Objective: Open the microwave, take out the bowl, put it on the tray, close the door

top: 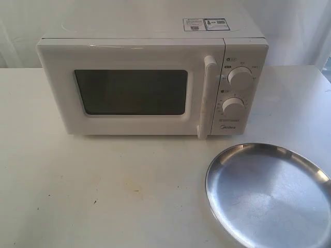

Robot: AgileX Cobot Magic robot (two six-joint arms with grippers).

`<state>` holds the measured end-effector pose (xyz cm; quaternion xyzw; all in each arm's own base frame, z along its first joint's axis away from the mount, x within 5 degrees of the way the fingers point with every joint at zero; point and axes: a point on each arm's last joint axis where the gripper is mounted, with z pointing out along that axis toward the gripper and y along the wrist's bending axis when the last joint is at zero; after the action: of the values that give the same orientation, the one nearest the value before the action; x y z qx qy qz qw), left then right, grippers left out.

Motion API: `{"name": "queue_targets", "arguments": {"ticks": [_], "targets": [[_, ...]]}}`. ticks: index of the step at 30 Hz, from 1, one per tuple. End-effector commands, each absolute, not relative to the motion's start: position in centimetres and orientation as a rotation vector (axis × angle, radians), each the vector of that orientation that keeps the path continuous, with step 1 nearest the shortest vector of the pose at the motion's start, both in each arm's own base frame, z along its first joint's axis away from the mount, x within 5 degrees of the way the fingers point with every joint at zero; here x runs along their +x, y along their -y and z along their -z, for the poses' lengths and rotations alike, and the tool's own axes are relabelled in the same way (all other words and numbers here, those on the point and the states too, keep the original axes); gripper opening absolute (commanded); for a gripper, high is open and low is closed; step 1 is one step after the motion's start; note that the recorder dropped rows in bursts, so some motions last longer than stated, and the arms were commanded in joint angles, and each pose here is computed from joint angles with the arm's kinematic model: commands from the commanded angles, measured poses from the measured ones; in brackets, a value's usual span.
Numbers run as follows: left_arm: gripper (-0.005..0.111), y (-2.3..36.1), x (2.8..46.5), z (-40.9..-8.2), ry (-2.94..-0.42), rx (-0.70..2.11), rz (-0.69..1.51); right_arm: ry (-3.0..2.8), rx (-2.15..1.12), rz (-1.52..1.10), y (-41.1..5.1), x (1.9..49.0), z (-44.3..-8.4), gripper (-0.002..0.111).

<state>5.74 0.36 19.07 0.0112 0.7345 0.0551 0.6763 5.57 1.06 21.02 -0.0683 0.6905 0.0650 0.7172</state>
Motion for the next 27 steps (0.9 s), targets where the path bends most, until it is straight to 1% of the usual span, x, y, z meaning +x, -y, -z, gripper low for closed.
{"name": "queue_targets", "arguments": {"ticks": [1,22,26,27], "targets": [[0.0,-0.32,5.72,-19.21,-1.643,0.023,-0.114,-1.526,-0.147,-0.142,-1.03,5.55,-20.89,0.0],[0.0,-0.32,5.72,-19.21,-1.643,0.023,-0.114,-1.523,-0.147,-0.143,-1.03,5.54,-20.91,0.0],[0.0,-0.32,5.72,-19.21,-1.643,0.023,-0.114,-1.495,-0.146,-0.145,-1.04,5.53,-21.17,0.0],[0.0,-0.32,5.72,-19.21,-1.643,0.023,-0.114,-1.447,-0.111,-0.185,-1.06,5.48,-21.63,0.0]]}}
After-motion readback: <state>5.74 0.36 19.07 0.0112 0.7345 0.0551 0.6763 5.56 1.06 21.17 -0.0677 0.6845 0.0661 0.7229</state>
